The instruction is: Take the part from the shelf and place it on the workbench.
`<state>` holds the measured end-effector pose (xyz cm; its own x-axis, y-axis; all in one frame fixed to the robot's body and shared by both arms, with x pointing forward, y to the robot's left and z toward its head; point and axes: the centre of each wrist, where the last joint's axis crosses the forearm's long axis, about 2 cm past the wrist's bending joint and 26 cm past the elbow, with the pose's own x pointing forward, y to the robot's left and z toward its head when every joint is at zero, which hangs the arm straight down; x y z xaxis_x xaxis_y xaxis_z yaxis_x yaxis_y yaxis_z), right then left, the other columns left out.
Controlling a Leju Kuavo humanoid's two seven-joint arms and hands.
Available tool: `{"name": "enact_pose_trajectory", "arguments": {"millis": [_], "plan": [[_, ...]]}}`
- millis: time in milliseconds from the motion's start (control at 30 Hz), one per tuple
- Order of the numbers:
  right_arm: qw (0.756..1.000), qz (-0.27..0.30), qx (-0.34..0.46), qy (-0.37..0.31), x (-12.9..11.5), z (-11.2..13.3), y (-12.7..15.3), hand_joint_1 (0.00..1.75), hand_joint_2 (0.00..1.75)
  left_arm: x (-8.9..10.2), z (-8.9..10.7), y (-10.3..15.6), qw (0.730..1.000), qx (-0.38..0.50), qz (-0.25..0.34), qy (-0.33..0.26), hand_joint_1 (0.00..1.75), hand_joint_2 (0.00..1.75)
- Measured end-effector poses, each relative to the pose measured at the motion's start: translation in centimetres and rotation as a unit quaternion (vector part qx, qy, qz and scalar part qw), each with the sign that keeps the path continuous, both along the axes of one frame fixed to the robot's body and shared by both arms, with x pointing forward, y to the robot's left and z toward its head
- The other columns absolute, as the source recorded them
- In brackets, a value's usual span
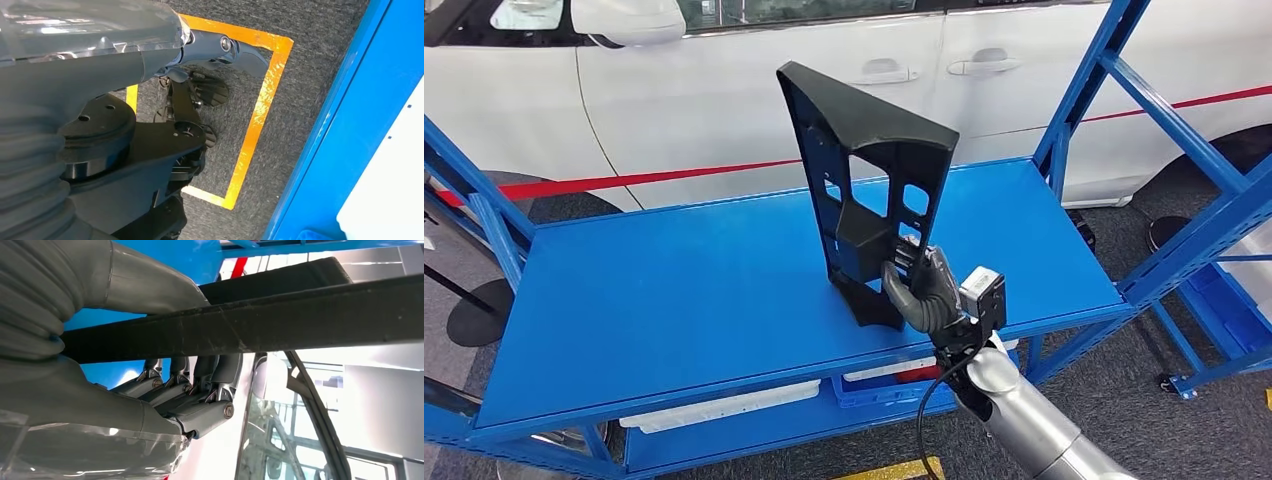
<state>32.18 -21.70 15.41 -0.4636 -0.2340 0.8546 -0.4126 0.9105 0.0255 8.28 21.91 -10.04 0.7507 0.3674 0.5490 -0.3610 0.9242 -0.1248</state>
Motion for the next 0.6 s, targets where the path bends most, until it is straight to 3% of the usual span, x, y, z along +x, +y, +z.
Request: {"name": "enact_pose_trajectory", "arguments": {"millis": [333, 600], "plan": [[0.999, 0.034, -0.006, -0.02, -3.0, -0.6, 2.9, 1.75, 1.75, -0.1, 0.0, 0.0, 1.0, -0.01, 0.005, -0.011, 0.0, 1.75], [0.999, 0.038, -0.009, -0.033, -3.8, 0.2, 3.7, 1.75, 1.75, 0.1, 0.0, 0.1, 1.0, 0.009, -0.001, -0.01, 0.0, 1.75]]}}
